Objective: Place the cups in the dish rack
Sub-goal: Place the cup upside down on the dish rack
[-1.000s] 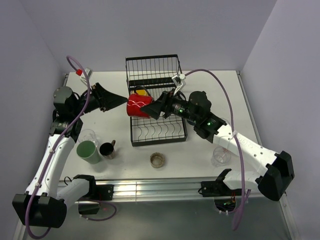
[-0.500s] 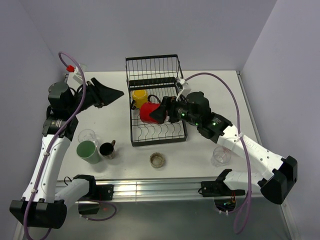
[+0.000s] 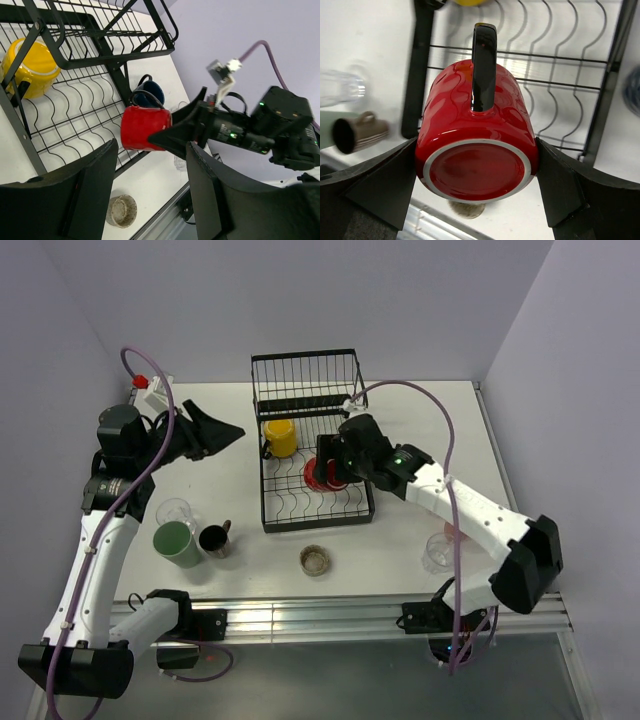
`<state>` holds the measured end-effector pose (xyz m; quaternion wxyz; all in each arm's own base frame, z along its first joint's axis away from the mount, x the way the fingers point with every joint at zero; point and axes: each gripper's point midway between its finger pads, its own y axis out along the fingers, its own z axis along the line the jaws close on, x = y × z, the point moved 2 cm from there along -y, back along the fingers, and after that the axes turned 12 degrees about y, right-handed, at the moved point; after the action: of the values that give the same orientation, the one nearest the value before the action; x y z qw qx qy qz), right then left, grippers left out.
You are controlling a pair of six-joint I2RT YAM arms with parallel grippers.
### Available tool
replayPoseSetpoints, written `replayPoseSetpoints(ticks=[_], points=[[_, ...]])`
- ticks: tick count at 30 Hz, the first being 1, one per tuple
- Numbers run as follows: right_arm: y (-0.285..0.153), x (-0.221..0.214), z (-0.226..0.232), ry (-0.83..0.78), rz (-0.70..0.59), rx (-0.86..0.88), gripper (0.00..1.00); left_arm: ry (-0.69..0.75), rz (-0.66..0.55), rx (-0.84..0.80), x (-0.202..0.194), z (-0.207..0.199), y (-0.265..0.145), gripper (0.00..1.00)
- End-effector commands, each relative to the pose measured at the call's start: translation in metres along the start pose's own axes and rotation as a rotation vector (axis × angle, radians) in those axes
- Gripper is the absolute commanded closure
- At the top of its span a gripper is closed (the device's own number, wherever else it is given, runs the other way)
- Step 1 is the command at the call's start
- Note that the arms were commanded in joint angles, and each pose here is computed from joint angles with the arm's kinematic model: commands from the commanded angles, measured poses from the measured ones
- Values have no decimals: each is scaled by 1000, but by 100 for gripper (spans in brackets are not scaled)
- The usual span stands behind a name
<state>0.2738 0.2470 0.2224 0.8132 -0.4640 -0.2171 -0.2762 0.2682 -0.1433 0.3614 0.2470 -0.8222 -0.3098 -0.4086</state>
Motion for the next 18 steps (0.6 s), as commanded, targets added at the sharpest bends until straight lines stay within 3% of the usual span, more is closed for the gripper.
replayPoseSetpoints(ticks=[1, 18], points=[[4, 28, 5, -6, -80, -44, 100, 71, -38, -6, 14, -11, -9, 38], [72, 16, -22, -15, 38, -207, 100, 76, 5, 11, 3, -1, -5, 38]])
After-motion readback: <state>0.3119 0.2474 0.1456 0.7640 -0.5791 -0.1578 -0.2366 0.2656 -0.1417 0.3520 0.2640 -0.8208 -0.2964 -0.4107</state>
